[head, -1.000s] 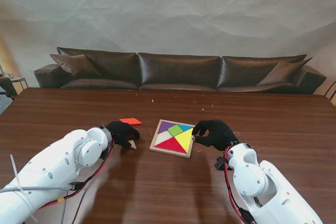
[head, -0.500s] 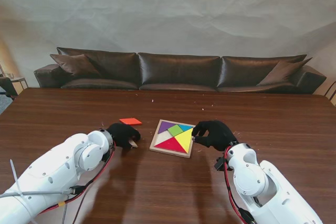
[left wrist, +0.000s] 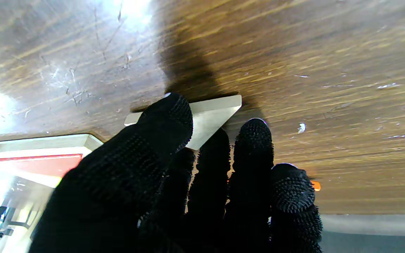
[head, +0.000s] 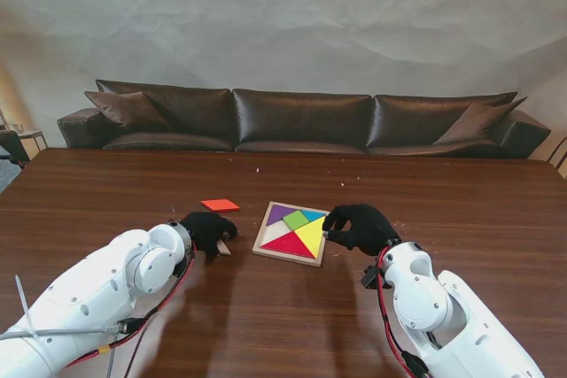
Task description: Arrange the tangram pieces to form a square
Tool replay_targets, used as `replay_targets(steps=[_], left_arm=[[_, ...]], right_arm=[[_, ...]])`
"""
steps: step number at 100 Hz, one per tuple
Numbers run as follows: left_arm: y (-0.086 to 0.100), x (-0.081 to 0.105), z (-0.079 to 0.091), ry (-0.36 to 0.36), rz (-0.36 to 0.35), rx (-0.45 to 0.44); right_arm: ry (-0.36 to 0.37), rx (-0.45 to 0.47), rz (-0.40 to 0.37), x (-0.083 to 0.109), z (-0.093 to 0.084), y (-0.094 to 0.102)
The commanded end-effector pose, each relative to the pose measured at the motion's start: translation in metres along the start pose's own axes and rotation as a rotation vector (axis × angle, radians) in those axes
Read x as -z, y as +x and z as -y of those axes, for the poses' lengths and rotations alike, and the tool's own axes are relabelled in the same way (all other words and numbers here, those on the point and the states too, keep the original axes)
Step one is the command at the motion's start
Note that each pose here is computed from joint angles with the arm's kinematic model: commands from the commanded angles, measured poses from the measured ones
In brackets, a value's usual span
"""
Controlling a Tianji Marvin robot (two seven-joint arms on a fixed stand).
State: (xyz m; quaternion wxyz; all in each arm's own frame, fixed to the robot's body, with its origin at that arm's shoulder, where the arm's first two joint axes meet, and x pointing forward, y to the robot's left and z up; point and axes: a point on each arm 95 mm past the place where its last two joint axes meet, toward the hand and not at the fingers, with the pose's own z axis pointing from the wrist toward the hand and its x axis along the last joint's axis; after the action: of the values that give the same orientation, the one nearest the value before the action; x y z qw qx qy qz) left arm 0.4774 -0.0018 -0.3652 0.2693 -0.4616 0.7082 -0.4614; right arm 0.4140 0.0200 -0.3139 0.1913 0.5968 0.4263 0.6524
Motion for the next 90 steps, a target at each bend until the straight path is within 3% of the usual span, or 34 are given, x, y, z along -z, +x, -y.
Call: replay_targets(steps=[1, 28, 90], left_arm=[[0.0002, 0.0025, -0.0396, -0.104, 0.008, 0.009], [0.0014, 0.0002, -0.0469, -0.104, 0.001, 0.019], [-0.004, -0.0026, -0.0467, -0.056, -0.015, 0.052]], right_arm=[[0.025, -0.005, 0.002, 0.0006, 0.0047, -0.0004], [0.03, -0.017, 0.004, -0.0001, 0.0055, -0.0011], [0.039, -0.024, 0.007, -0.0013, 0.0063, -0.0022]])
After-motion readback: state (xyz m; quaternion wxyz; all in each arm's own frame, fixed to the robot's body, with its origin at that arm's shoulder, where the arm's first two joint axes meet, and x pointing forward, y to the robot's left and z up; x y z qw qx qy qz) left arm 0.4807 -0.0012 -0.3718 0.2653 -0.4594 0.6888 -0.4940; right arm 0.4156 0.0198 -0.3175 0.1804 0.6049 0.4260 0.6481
